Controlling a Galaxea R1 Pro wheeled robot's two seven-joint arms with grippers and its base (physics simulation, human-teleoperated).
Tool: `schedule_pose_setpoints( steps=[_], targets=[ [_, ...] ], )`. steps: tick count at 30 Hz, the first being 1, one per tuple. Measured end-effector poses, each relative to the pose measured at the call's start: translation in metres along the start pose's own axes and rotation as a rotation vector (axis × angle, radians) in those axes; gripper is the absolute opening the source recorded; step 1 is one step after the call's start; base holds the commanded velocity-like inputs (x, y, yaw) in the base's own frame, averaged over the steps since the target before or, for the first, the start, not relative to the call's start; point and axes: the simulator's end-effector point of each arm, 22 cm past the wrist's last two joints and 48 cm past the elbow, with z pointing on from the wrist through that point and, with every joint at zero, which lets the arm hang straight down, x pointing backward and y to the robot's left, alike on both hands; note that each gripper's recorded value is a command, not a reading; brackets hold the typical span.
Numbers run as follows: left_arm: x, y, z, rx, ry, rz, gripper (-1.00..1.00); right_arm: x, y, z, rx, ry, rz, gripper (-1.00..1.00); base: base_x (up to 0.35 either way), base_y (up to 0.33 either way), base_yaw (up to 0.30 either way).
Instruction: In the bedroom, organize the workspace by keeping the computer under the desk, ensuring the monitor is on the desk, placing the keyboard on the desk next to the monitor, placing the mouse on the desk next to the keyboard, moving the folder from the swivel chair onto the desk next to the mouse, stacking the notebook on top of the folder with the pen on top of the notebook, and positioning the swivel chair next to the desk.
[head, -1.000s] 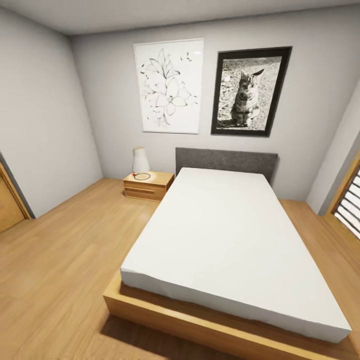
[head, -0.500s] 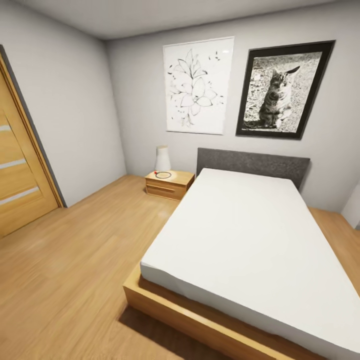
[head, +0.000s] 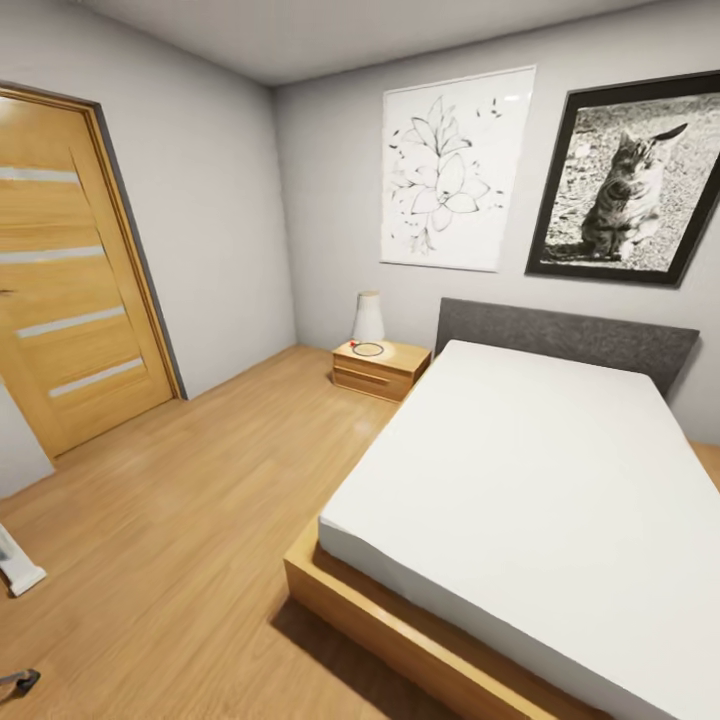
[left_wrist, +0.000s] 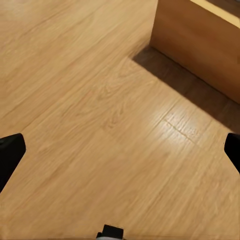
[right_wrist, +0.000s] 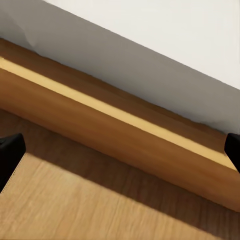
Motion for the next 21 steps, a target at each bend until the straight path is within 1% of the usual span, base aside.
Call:
schedule_pose_setpoints(
  steps=[21],
  targets=[
    [0.0006,-0.0001,-0.0003,0.001,0.002,0.001,1.00,0.0001,-0.0009,0.0002,0.001,0.000,-0.001,1.00,0.000,0.000,0.295]
  ],
)
